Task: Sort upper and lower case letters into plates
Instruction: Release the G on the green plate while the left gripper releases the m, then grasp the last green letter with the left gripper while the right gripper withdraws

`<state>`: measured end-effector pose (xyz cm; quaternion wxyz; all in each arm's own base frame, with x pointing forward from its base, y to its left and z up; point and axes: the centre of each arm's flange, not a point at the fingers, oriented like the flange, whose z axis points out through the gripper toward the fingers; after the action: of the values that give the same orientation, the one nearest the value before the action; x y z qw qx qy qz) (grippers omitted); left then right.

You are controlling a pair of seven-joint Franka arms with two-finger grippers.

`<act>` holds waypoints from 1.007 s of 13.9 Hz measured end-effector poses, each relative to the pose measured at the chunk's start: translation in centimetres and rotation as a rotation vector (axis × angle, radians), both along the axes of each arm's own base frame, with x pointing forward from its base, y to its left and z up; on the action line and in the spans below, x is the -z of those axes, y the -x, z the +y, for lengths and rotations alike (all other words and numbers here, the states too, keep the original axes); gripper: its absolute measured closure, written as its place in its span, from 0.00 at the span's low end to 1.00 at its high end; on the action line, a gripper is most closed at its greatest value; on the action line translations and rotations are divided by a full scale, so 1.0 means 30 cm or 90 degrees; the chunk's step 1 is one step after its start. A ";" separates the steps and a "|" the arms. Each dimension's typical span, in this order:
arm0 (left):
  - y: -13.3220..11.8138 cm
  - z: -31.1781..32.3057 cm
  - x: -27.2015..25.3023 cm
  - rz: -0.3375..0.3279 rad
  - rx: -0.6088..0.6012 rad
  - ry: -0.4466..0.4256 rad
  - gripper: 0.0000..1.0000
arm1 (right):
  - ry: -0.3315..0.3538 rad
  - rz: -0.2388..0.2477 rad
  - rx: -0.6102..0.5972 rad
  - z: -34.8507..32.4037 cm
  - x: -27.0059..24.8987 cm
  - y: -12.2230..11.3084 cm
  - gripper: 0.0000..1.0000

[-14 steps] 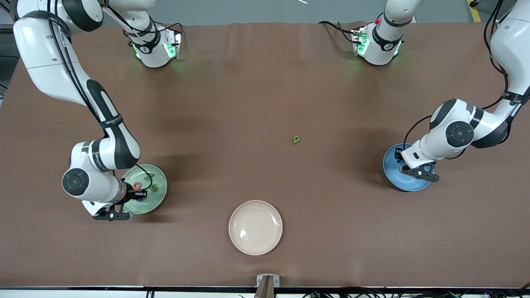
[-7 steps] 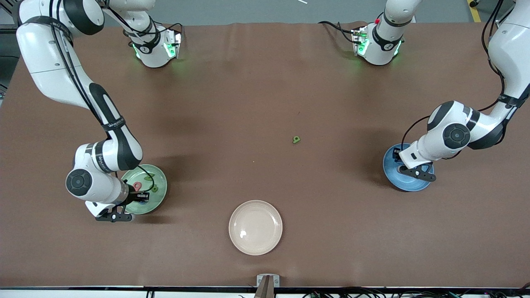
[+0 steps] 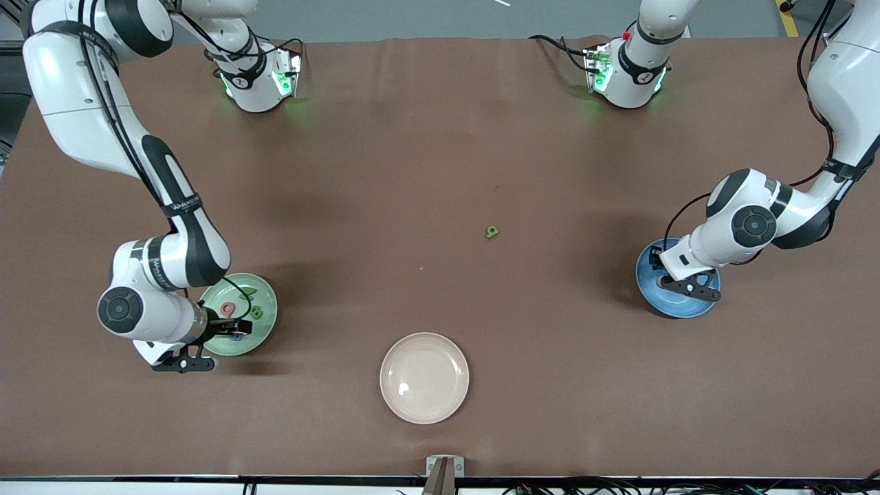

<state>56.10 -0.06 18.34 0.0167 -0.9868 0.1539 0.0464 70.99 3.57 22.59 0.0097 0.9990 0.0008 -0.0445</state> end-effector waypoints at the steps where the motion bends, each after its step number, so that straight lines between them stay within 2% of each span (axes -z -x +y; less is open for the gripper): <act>1: -0.003 -0.004 -0.005 -0.003 -0.004 -0.002 0.45 | 0.005 0.013 -0.001 0.004 -0.053 0.004 0.00; 4: -0.020 -0.066 -0.096 -0.009 -0.021 -0.011 0.13 | 0.026 0.037 -0.002 0.003 -0.253 0.041 0.00; 5: -0.022 -0.123 -0.157 -0.004 -0.046 -0.010 0.04 | 0.031 0.035 -0.002 0.005 -0.321 0.059 0.00; 6: -0.019 -0.196 -0.228 -0.001 -0.073 -0.012 0.00 | 0.032 0.031 0.001 0.010 -0.379 0.083 0.00; 10: 0.042 -0.503 -0.475 -0.003 -0.202 -0.007 0.00 | 0.041 0.035 0.013 0.031 -0.528 0.213 0.00; 14: 0.137 -0.779 -0.511 0.003 -0.323 -0.002 0.00 | 0.033 0.063 0.038 0.020 -0.705 0.293 0.00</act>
<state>51.98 -23.44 33.67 0.0057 -0.9938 -0.0988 0.0514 62.20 4.16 43.74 0.0340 0.9945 -0.0295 -0.0944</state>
